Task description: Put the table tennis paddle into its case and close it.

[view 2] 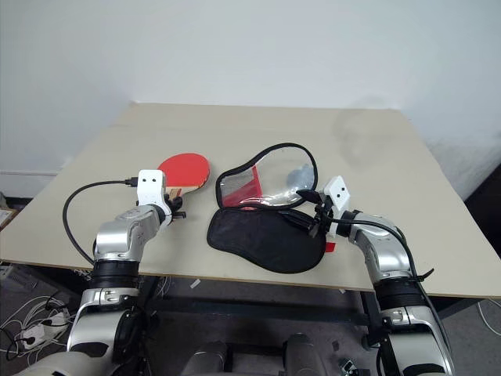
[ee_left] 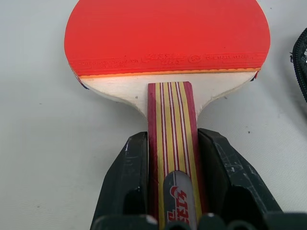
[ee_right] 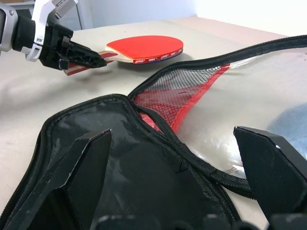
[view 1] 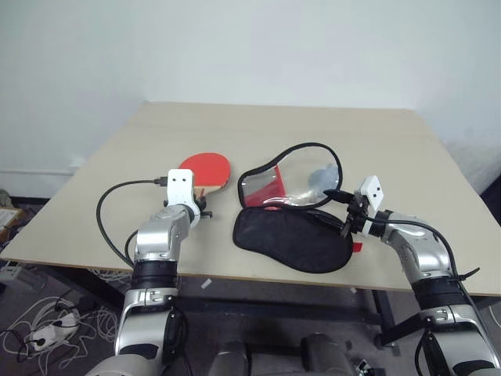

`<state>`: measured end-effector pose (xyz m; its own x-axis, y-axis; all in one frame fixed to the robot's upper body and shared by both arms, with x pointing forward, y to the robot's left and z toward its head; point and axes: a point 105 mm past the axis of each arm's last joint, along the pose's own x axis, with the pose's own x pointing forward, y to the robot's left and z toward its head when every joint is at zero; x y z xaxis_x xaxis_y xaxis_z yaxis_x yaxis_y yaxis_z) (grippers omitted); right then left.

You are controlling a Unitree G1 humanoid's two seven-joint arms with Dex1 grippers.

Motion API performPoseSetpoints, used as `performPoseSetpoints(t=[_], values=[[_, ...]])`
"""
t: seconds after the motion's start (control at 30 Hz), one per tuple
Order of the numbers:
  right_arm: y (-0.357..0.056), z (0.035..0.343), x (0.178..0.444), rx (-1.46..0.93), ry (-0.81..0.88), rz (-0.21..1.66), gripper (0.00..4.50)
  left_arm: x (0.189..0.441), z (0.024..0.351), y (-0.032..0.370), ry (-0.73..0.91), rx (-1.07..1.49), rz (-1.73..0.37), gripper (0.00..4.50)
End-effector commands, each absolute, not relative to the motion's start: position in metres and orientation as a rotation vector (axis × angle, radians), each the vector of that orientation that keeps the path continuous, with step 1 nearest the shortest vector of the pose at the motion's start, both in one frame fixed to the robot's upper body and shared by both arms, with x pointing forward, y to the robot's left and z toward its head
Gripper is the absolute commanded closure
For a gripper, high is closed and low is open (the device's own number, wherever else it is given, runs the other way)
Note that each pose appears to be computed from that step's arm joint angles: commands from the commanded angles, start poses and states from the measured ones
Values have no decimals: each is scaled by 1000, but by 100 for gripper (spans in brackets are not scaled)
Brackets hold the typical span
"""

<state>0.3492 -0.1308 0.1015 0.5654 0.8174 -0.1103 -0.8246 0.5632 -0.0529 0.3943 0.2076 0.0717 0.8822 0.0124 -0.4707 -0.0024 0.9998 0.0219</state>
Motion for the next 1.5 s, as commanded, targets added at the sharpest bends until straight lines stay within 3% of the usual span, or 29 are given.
performPoseSetpoints(t=[0.03,0.33,0.67,1.07,1.5], values=[[-132,120,354,-138,13,965,9,402,110,202,322,97,-38,339],[-137,122,354,-148,11,952,9,403,131,191,186,202,-177,339],[-155,128,359,-189,16,910,9,392,154,170,-7,261,-473,339],[-200,140,364,-291,50,861,9,373,140,129,-23,280,-830,339],[-239,151,365,-351,93,798,9,365,130,111,2,366,-1140,339]])
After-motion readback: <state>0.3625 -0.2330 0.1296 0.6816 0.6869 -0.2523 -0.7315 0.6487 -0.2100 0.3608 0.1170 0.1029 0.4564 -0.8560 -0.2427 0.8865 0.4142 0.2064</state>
